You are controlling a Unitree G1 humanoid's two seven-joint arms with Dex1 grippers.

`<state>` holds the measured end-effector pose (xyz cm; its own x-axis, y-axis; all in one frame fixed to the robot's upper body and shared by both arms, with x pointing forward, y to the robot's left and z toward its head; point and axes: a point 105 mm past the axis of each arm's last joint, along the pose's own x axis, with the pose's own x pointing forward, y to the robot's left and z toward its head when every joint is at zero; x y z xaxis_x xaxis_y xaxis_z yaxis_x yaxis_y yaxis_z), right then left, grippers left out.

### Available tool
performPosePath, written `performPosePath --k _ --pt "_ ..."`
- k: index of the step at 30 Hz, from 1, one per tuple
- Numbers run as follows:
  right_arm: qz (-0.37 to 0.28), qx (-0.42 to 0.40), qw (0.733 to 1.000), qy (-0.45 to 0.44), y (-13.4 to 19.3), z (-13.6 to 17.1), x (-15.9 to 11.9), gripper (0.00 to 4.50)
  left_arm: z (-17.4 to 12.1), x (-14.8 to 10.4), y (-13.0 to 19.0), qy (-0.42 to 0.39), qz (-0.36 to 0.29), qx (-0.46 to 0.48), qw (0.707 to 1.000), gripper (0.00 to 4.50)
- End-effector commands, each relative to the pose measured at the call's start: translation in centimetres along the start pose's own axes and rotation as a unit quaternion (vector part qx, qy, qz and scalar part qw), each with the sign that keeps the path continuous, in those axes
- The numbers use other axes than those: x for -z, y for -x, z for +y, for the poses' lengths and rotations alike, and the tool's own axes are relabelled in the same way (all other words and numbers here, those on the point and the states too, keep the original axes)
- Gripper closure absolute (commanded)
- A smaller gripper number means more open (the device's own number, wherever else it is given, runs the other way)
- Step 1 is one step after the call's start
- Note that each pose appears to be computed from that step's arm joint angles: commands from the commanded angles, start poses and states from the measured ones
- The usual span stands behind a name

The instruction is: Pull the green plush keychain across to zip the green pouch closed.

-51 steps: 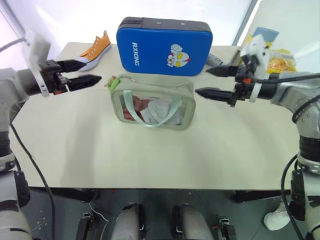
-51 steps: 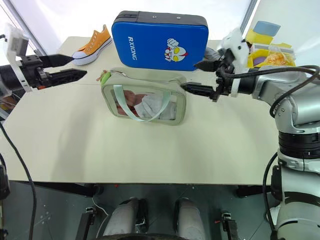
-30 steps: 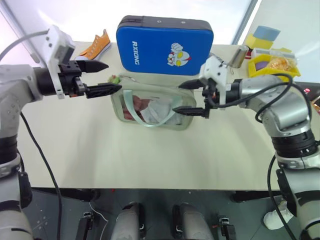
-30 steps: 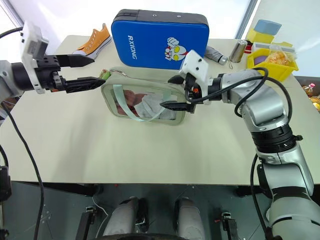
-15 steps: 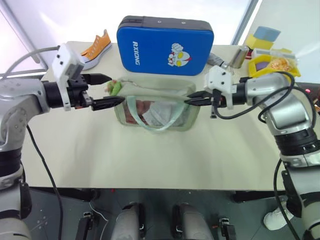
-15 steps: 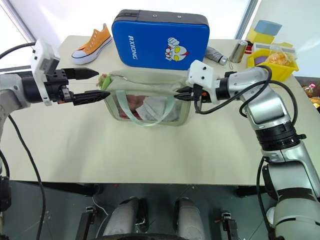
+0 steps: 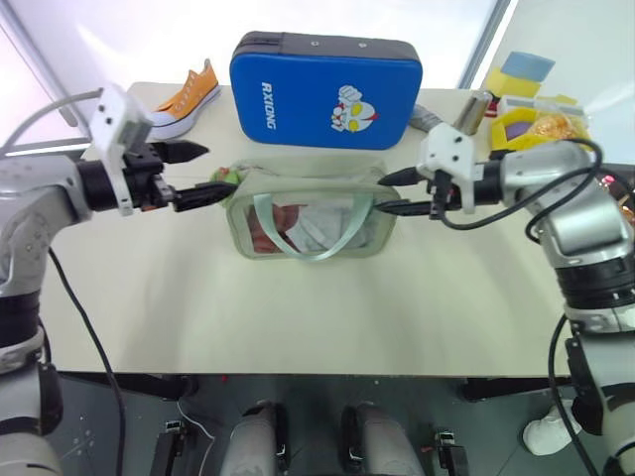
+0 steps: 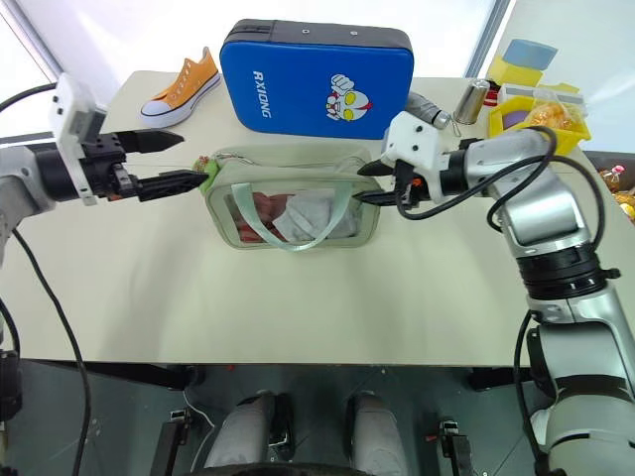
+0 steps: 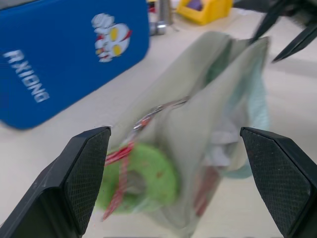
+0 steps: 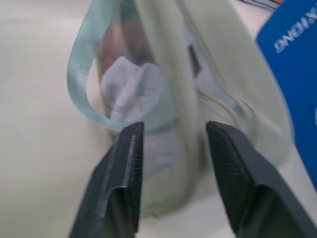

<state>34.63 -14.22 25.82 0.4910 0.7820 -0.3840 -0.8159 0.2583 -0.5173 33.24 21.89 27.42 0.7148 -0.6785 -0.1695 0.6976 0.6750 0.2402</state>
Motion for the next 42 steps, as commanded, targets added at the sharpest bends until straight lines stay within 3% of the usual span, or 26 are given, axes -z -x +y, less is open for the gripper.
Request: performPosePath --k 1,11,14,16,17,32,35,38,42 --pt "-0.009 0.021 1.000 0.003 1.6 -0.5 -0.7 2.44 2.5 -0.3 2.0 -0.016 -0.009 -0.056 0.998 0.00" --pt "-0.032 0.010 0.999 -0.038 -0.8 0.5 0.0 2.44 2.5 1.1 -1.0 -0.005 -0.019 -0.057 0.998 0.00" --pt "-0.036 0.001 0.998 -0.043 -1.0 0.9 0.0 3.35 2.5 1.4 -1.5 -0.001 -0.020 -0.056 0.998 0.00" --pt "-0.036 -0.005 0.998 -0.042 -1.1 1.1 -0.2 4.31 2.6 1.7 -1.6 0.000 -0.019 -0.059 0.998 0.00" --pt "-0.037 -0.006 0.998 -0.043 -1.1 1.2 -0.2 4.46 2.7 1.7 -1.7 0.002 -0.021 -0.060 0.998 0.00" --pt "-0.033 -0.007 0.999 -0.032 -1.5 1.3 -0.3 4.46 2.5 4.9 -4.9 0.014 -0.003 -0.044 0.999 0.00" --pt "-0.033 -0.012 0.999 -0.032 -1.7 1.7 -0.3 4.46 2.4 4.7 -5.6 0.015 -0.016 -0.040 0.999 0.00" --pt "-0.034 -0.010 0.999 -0.034 -1.7 1.7 -0.3 4.50 2.4 3.8 -6.2 0.024 -0.036 -0.039 0.998 0.95" --pt "-0.035 -0.005 0.999 -0.033 -1.7 1.6 -0.3 4.50 2.2 3.1 -6.5 0.023 -0.049 -0.024 0.998 2.86"
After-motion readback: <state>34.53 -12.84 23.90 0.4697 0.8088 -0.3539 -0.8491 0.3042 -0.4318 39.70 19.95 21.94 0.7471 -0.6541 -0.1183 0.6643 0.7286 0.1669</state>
